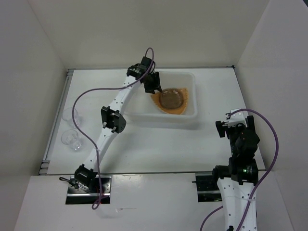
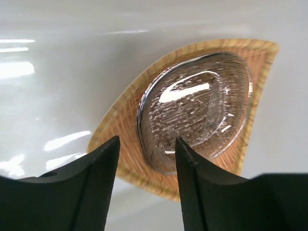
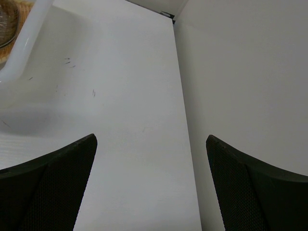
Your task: Place the mixed dishes into the plastic bin
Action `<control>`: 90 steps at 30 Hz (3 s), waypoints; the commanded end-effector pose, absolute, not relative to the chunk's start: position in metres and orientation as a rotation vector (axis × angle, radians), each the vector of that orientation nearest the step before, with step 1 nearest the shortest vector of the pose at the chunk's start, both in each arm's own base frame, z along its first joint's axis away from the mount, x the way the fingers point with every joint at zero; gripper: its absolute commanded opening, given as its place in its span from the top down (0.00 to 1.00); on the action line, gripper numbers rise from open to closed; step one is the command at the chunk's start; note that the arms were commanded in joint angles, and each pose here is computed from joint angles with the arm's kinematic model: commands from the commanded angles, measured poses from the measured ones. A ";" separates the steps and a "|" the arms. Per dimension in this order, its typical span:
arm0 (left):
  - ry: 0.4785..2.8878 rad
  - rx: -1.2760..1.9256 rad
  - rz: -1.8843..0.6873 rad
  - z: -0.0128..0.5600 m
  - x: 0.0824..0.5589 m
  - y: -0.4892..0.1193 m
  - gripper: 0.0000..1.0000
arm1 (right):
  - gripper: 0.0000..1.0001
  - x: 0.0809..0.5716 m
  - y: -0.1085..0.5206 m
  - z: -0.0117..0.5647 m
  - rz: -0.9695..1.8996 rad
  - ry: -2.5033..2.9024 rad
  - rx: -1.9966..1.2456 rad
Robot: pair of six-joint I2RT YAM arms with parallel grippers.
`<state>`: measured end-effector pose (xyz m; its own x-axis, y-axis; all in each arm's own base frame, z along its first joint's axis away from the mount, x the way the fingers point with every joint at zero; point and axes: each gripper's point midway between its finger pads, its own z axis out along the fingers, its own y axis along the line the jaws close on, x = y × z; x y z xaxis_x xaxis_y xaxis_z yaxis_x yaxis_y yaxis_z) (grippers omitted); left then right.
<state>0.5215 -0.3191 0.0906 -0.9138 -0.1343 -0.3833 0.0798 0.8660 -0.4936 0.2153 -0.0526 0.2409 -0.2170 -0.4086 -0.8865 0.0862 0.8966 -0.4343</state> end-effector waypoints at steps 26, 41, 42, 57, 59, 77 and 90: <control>2.357 -0.849 0.257 0.188 0.367 0.086 0.01 | 0.02 0.230 -0.034 0.237 -0.392 1.739 -0.317; 2.440 -0.766 0.169 0.130 0.393 0.098 0.01 | 0.02 0.230 -0.038 0.239 -0.413 1.734 -0.301; 2.436 -0.762 0.156 0.130 0.398 0.098 0.01 | 0.02 0.230 -0.038 0.239 -0.413 1.734 -0.301; 2.549 -0.795 0.173 0.076 0.394 0.104 0.02 | 0.02 0.231 -0.039 0.237 -0.420 1.745 -0.297; 2.568 -0.799 0.175 0.069 0.393 0.103 0.03 | 0.02 0.231 -0.039 0.237 -0.420 1.745 -0.297; 2.186 -0.678 -0.145 0.215 0.430 0.085 1.00 | 0.02 0.232 -0.039 0.235 -0.419 1.754 -0.299; 2.074 -0.010 -0.703 0.322 0.524 -0.124 1.00 | 0.02 0.228 -0.035 0.239 -0.402 1.720 -0.299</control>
<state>0.5245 -0.0750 0.3168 -0.5448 -0.4166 -0.7277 0.1400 0.8105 -0.5688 0.2257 -0.0373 0.2266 -0.2455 -0.4242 -0.8717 -0.0013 0.8993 -0.4373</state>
